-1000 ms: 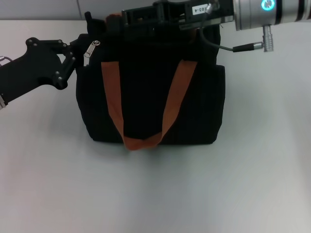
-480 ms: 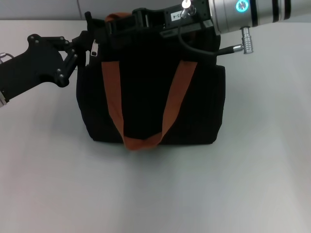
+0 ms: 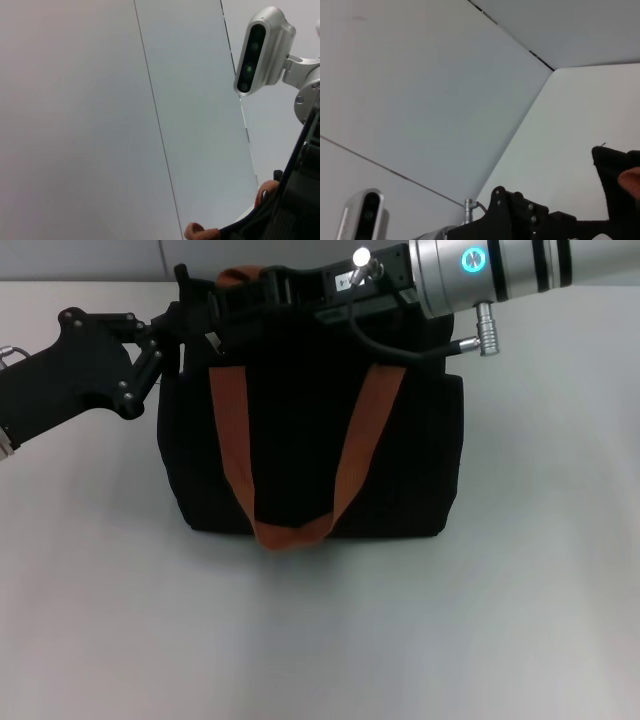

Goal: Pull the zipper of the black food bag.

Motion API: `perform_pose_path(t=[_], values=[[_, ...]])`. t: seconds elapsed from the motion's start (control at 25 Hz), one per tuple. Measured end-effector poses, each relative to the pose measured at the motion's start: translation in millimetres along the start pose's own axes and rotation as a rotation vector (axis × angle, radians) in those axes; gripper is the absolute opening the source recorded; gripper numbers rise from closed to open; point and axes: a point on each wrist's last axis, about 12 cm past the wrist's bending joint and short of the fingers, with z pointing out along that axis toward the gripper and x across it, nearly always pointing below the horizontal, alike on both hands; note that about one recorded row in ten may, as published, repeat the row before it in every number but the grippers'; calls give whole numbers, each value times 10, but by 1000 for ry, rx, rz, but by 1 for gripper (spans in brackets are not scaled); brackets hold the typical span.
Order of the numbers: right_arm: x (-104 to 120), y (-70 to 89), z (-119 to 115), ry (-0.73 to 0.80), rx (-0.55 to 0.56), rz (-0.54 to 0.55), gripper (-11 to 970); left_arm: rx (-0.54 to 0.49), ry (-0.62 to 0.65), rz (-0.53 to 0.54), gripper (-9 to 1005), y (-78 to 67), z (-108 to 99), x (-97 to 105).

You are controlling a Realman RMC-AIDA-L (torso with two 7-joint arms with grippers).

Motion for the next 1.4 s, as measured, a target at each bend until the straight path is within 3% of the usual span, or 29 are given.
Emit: perform_pose_path(t=[0.68, 1.4], values=[[-63, 103, 117, 46, 33, -106, 559, 2, -8, -5, 28, -15, 3, -2], [-42, 79, 131, 53, 46, -92, 522, -1, -14, -16, 29, -15, 19, -8]])
